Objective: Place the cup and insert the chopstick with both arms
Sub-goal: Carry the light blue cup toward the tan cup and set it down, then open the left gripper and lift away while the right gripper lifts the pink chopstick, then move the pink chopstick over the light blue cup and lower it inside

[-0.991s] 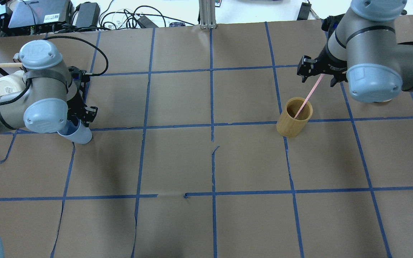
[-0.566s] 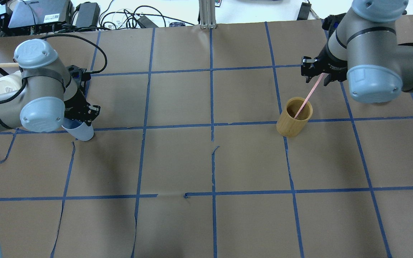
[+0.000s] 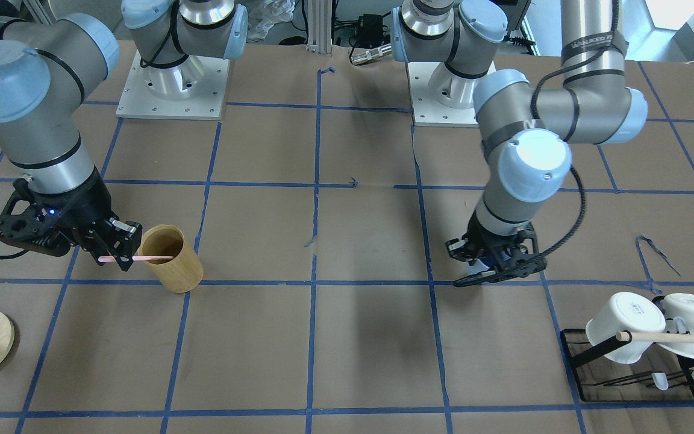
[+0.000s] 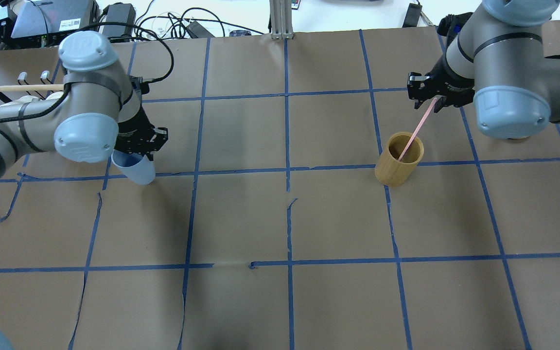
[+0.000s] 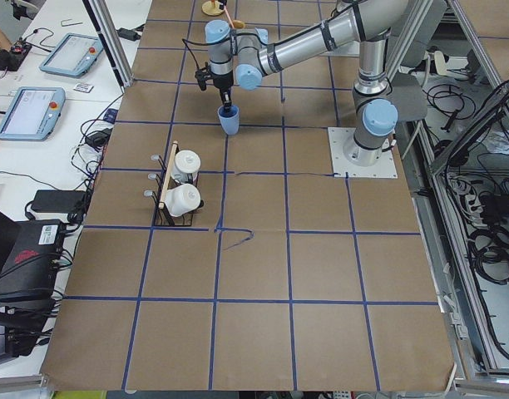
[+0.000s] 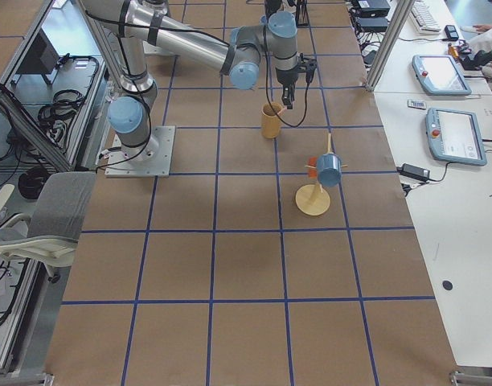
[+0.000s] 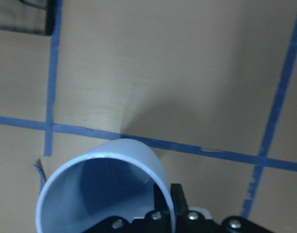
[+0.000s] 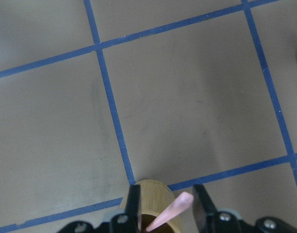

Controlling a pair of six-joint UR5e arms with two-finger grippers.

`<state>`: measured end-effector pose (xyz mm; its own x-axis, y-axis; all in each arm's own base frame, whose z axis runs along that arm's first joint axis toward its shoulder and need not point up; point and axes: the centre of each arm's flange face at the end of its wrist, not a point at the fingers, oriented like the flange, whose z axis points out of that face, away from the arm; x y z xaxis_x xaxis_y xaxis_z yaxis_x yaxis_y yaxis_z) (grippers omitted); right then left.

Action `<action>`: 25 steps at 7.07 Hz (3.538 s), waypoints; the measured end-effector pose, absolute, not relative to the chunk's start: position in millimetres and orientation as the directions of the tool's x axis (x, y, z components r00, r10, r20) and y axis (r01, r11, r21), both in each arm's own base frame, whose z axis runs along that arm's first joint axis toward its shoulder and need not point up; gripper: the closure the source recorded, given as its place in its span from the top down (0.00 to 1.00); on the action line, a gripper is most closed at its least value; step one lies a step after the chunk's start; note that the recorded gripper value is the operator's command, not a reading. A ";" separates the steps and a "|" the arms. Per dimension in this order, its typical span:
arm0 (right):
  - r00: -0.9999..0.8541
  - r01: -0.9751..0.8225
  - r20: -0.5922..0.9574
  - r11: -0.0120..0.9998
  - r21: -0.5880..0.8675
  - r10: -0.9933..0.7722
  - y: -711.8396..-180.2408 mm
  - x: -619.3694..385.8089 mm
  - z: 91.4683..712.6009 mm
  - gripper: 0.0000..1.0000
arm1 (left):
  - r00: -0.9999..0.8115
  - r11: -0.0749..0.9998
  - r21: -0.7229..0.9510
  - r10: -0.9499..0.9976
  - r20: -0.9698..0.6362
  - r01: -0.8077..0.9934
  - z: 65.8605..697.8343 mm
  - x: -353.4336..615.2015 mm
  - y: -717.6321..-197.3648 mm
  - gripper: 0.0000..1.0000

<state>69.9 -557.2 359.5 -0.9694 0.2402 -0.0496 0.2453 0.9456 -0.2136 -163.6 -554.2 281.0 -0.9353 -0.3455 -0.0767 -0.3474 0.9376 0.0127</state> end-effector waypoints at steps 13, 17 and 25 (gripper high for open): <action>-0.969 0.247 -0.054 0.941 -0.230 0.241 -561.1 69.5 384.1 0.10 | -0.846 0.851 -0.016 -0.520 0.116 -0.525 327.8 -366.6 -555.4 1.00; -0.970 0.241 -0.062 0.931 -0.274 0.233 -560.0 71.6 435.6 0.08 | -0.976 0.978 0.020 -0.210 0.054 -0.209 473.6 -293.1 -495.1 1.00; -0.969 0.244 -0.116 0.897 -0.369 0.216 -538.2 217.9 534.4 0.08 | -0.997 0.983 -0.173 0.043 -0.058 0.052 568.8 -179.4 -457.7 1.00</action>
<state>217.9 -538.2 534.4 -0.9694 0.2164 -0.1161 0.2443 0.8969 -0.3686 -179.4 -457.7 568.8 -0.9974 0.0429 -0.0578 0.0524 0.9835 -0.1733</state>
